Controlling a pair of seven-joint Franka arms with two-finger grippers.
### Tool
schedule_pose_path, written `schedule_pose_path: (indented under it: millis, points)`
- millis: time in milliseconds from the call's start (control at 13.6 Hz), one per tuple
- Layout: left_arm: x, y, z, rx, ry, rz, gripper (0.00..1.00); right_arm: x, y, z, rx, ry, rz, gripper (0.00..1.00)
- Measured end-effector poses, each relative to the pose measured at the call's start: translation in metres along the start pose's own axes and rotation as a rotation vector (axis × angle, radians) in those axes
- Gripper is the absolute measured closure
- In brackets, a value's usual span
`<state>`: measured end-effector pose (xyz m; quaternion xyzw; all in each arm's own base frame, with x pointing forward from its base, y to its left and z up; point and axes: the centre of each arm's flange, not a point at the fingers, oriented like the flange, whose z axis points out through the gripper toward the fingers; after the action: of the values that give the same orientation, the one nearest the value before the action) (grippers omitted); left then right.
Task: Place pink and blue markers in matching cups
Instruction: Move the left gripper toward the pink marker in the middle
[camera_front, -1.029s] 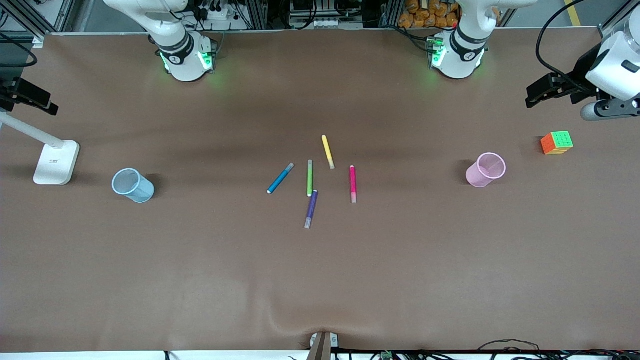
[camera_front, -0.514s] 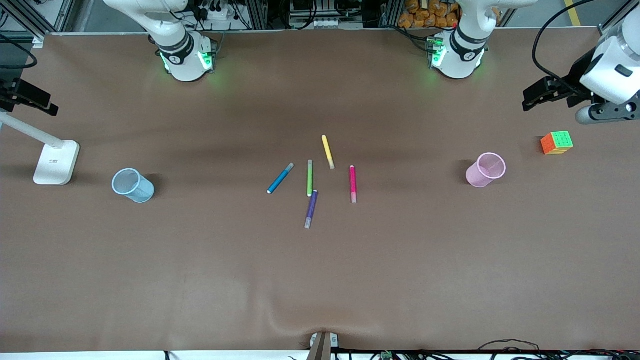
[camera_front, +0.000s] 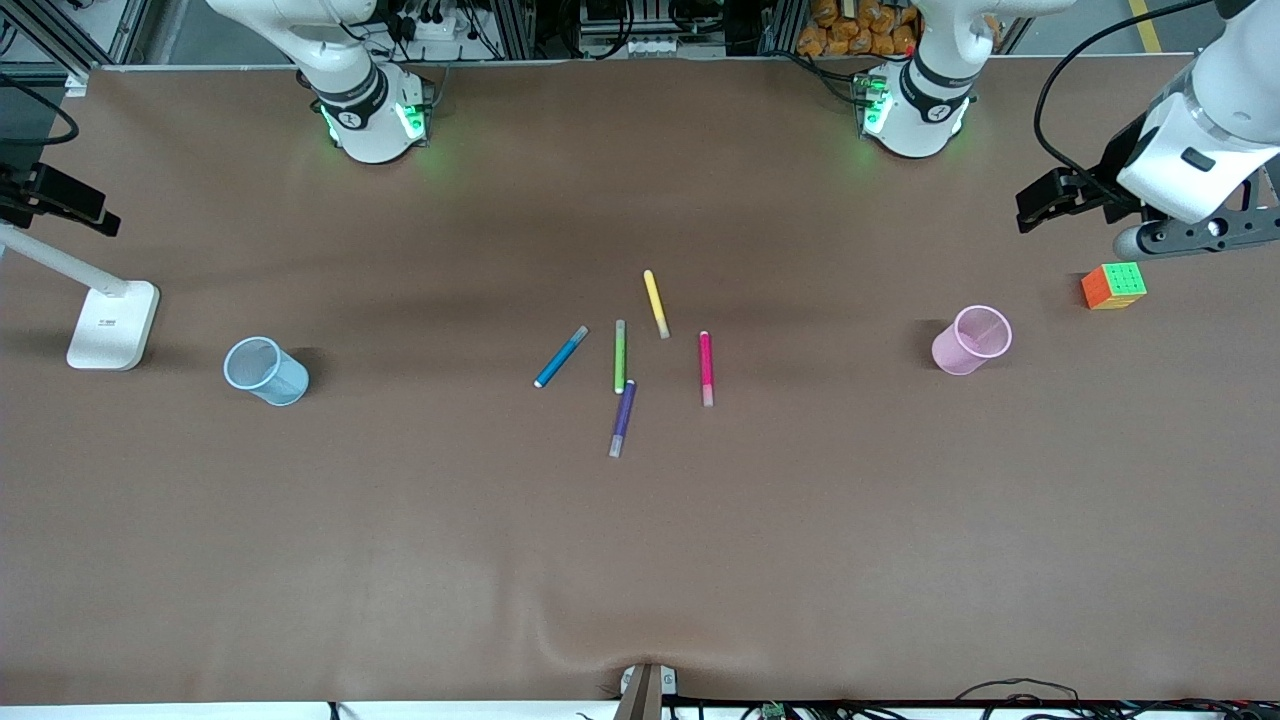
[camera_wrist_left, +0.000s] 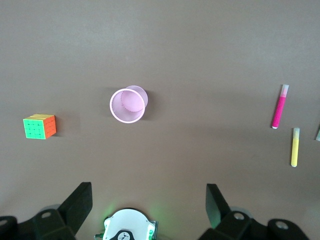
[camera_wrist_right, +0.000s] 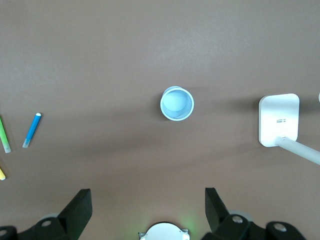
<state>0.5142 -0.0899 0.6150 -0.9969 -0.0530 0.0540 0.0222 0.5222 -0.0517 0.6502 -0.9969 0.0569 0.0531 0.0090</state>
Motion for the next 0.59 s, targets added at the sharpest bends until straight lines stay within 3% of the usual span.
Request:
schedule_pose_path:
  millis: [588]
  points:
    - [-0.007,0.037,0.012,0.017,0.014,-0.031,0.0,0.001,0.001,0.002,0.0,-0.004,0.003,0.0]
